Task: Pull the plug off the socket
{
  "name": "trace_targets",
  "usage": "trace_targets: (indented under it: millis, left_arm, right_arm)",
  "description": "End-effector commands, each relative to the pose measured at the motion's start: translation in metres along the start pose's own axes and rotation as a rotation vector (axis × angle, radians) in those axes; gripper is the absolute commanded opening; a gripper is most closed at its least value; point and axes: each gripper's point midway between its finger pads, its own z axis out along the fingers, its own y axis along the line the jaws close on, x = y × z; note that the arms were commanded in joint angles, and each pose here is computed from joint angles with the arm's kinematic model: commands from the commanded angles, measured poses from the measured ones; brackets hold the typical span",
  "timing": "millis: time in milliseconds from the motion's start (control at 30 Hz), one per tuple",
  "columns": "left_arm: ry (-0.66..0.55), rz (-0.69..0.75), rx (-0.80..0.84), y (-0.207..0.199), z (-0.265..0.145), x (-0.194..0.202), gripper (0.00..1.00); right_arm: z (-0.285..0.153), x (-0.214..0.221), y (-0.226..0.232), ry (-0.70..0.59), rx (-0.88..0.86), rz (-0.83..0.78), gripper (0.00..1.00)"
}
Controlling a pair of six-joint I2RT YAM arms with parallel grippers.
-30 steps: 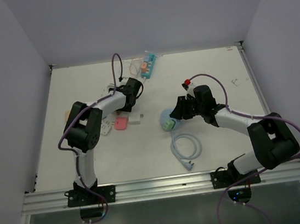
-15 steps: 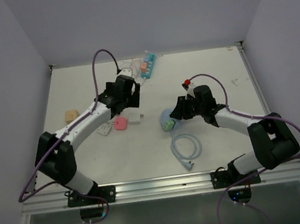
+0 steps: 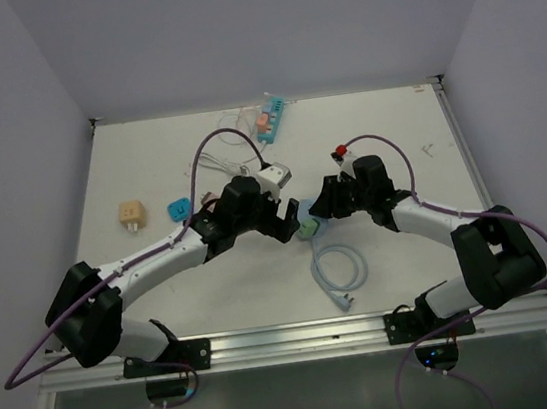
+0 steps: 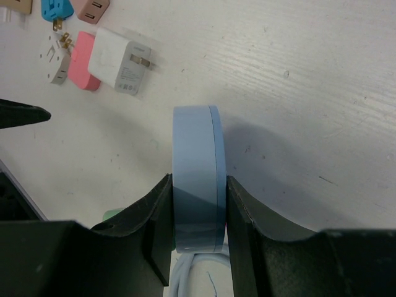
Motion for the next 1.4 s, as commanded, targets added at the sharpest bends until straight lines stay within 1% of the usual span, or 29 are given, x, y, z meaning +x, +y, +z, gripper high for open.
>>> trace_targets:
  millis: [0,167,267,500,600,633,700,733,767,867,900,933,967,1067,1100,1133,1233,1333,1367]
  left_arm:
    - [-0.135,0.069,0.116,-0.028,0.011,-0.034,0.96]
    - [-0.093,0.081,0.146,-0.042,0.033,-0.030,0.90]
    - [-0.071,0.089,0.139,-0.043,0.042,-0.024,0.86]
    - [-0.063,0.116,0.146,-0.052,0.051,-0.014,0.77]
    - [-0.058,0.124,0.157,-0.058,0.057,-0.010,0.72]
    - [-0.055,0.125,0.159,-0.058,0.058,-0.009,0.68]
    - [-0.049,0.126,0.167,-0.061,0.060,-0.007,0.65]
    - [-0.045,0.126,0.168,-0.061,0.061,-0.006,0.60]
    - [-0.042,0.128,0.168,-0.061,0.061,-0.004,0.58]
    - [-0.034,0.128,0.176,-0.063,0.060,-0.001,0.47]
    - [-0.034,0.126,0.178,-0.063,0.059,-0.001,0.40]
    - [-0.036,0.127,0.181,-0.064,0.058,-0.001,0.35]
    - [-0.034,0.124,0.182,-0.064,0.057,-0.001,0.27]
    - [-0.043,0.125,0.196,-0.068,0.048,-0.009,0.12]
    - [-0.045,0.124,0.201,-0.070,0.044,-0.012,0.01]
    - [-0.068,0.126,0.208,-0.073,0.035,-0.020,0.00]
    - [-0.097,0.135,0.216,-0.076,0.016,-0.032,0.00]
    - [-0.101,0.144,0.227,-0.078,-0.006,-0.038,0.00]
    - [-0.105,0.148,0.230,-0.079,-0.012,-0.040,0.00]
  right_arm:
    - [-0.002,-0.019,0.016,-0.057,-0.071,-0.037,0.00]
    - [-0.001,-0.019,0.016,-0.056,-0.071,-0.038,0.00]
    - [-0.001,-0.018,0.016,-0.053,-0.071,-0.037,0.00]
    - [0.000,-0.018,0.017,-0.050,-0.078,-0.034,0.00]
    - [0.000,-0.017,0.018,-0.049,-0.080,-0.038,0.00]
    - [0.000,-0.018,0.018,-0.050,-0.081,-0.039,0.00]
    - [0.000,-0.017,0.018,-0.047,-0.081,-0.040,0.00]
    - [0.000,-0.017,0.018,-0.047,-0.081,-0.040,0.00]
    - [0.000,-0.017,0.018,-0.048,-0.081,-0.039,0.00]
    - [-0.001,-0.018,0.020,-0.051,-0.084,-0.042,0.00]
    - [-0.001,-0.018,0.020,-0.053,-0.085,-0.043,0.00]
    - [-0.002,-0.019,0.020,-0.056,-0.087,-0.045,0.00]
    - [-0.002,-0.019,0.020,-0.058,-0.086,-0.047,0.00]
    - [-0.003,-0.019,0.018,-0.060,-0.074,-0.054,0.00]
    - [-0.003,-0.020,0.018,-0.066,-0.069,-0.055,0.00]
    - [-0.004,-0.021,0.017,-0.069,-0.065,-0.057,0.00]
    - [-0.010,-0.027,0.013,-0.106,-0.025,-0.068,0.00]
    - [-0.017,-0.032,0.012,-0.132,-0.003,-0.089,0.00]
    - [-0.018,-0.035,0.007,-0.150,0.031,-0.092,0.00]
